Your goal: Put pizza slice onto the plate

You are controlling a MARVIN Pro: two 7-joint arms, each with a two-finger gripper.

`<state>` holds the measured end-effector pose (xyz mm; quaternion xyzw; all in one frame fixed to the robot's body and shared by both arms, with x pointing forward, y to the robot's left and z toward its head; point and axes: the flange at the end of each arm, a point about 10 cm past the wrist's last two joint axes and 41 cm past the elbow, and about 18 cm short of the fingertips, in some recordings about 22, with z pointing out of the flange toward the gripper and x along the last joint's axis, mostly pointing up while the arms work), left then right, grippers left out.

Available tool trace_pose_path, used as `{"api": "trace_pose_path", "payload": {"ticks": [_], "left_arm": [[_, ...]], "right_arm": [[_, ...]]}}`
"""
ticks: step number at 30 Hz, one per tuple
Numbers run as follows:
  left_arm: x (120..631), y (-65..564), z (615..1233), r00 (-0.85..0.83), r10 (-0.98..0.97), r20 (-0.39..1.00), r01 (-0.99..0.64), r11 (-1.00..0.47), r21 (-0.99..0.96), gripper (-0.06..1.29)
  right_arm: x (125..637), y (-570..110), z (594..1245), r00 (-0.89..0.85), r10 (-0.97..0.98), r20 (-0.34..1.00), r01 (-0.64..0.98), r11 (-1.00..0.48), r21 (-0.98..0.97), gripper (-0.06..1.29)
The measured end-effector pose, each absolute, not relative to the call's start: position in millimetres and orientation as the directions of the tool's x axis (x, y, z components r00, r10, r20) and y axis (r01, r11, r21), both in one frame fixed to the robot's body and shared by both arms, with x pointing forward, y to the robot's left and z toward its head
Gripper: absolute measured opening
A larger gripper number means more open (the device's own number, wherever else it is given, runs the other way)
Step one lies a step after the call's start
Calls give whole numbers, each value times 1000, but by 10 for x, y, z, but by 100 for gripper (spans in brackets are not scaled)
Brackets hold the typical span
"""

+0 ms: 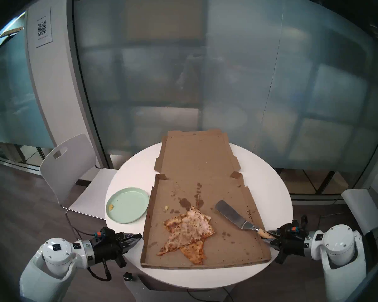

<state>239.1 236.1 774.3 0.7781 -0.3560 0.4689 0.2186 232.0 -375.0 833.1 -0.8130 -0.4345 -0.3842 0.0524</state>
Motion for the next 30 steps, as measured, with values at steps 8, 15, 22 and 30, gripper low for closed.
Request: {"api": "trace_pose_path", "payload": {"ticks": [8,15,22,30], "left_arm": [[2429,2356,7696,308,-363,879,-774,-633,10,13],[2447,2355,7679,307,-370,877,-785,-620,13,12],[2464,2363,7670,306,-374,875,-789,-614,14,12],[2472,2351,7637,311,-373,874,-791,-612,20,10]], "right_arm": [[2326,-3687,8267,320,707,630,773,-580,258,17],[2335,-3631,8268,305,729,613,789,-554,266,17],[2336,-3580,8283,288,749,597,809,-524,267,17],[2345,-3513,8265,269,774,573,831,-487,269,17]]}}
